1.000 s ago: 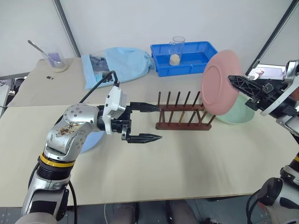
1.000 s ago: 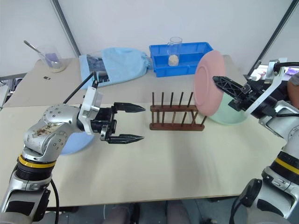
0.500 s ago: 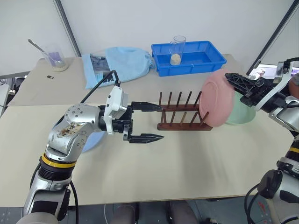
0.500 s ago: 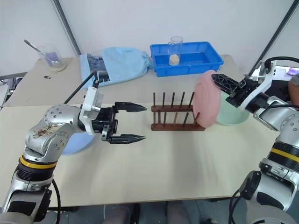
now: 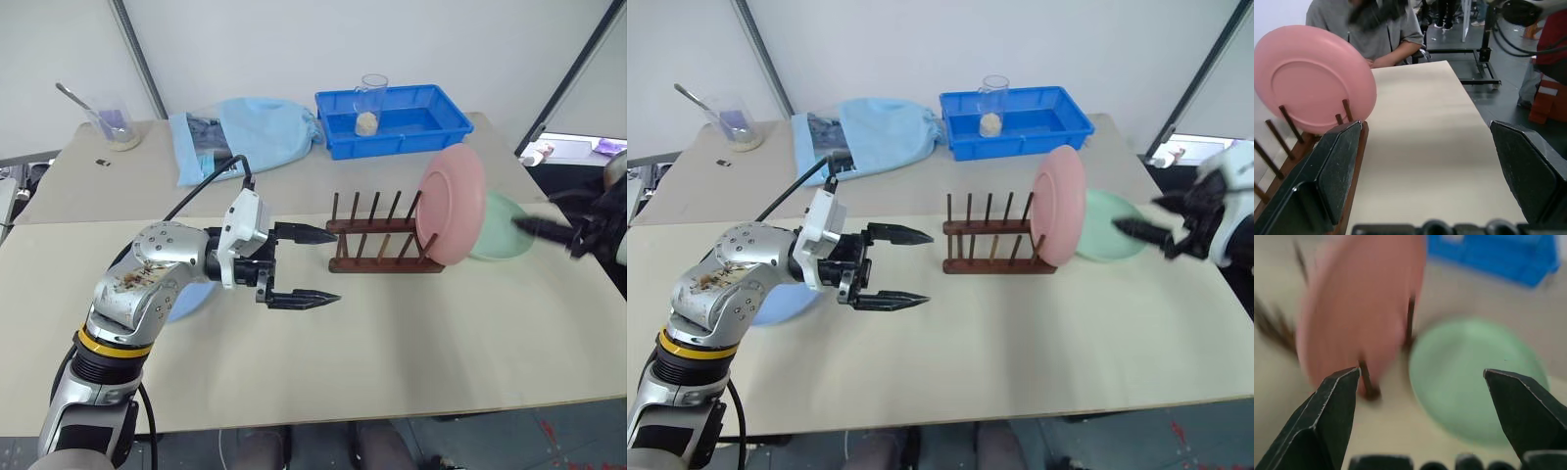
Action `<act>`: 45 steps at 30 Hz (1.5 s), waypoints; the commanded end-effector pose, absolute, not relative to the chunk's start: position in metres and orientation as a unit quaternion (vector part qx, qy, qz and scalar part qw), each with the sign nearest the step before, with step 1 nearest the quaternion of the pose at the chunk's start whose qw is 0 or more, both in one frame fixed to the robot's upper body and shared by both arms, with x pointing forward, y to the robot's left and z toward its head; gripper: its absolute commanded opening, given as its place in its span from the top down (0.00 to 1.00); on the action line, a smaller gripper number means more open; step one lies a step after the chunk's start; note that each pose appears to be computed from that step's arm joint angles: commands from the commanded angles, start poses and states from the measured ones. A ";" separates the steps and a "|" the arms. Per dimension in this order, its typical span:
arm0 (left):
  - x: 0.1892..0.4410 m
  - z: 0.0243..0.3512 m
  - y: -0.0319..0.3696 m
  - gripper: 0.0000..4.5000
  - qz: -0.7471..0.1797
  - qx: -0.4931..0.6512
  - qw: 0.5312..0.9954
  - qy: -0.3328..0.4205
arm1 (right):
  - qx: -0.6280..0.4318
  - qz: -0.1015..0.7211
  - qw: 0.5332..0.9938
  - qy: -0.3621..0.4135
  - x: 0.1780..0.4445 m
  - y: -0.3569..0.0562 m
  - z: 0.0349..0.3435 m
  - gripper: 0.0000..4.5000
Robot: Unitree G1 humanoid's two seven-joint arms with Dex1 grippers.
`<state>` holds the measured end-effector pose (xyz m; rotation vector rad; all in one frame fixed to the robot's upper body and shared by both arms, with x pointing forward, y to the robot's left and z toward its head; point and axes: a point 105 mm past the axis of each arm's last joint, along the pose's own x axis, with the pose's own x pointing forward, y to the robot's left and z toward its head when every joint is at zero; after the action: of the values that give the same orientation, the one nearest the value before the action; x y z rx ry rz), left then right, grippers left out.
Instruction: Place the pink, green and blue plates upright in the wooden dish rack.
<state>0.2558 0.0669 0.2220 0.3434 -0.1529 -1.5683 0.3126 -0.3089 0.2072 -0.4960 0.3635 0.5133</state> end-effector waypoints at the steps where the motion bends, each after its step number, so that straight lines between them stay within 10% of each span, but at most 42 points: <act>1: 0.242 0.223 0.060 0.00 -0.716 0.186 0.667 -0.090 | -0.383 0.268 0.864 0.188 0.323 -0.312 0.186 0.00; 17: 0.245 0.223 0.052 0.00 -0.697 0.193 0.681 -0.117 | -0.421 0.239 0.849 0.209 0.393 -0.315 0.144 0.00; 30: 0.250 0.222 0.053 0.00 -0.685 0.196 0.691 -0.121 | -0.392 0.247 0.855 0.233 0.397 -0.313 0.126 0.94; 33: 0.252 0.221 0.055 0.00 -0.682 0.196 0.695 -0.117 | -0.396 0.250 0.855 0.222 0.396 -0.312 0.128 0.99; 45: 0.269 0.233 0.078 0.00 -0.626 0.168 0.752 -0.114 | -0.457 0.150 0.877 0.000 0.381 -0.320 0.266 0.99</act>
<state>0.2695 0.0739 0.2245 0.3911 -0.2205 -1.3912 0.3859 -0.3351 0.2136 -0.9493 0.1984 0.3454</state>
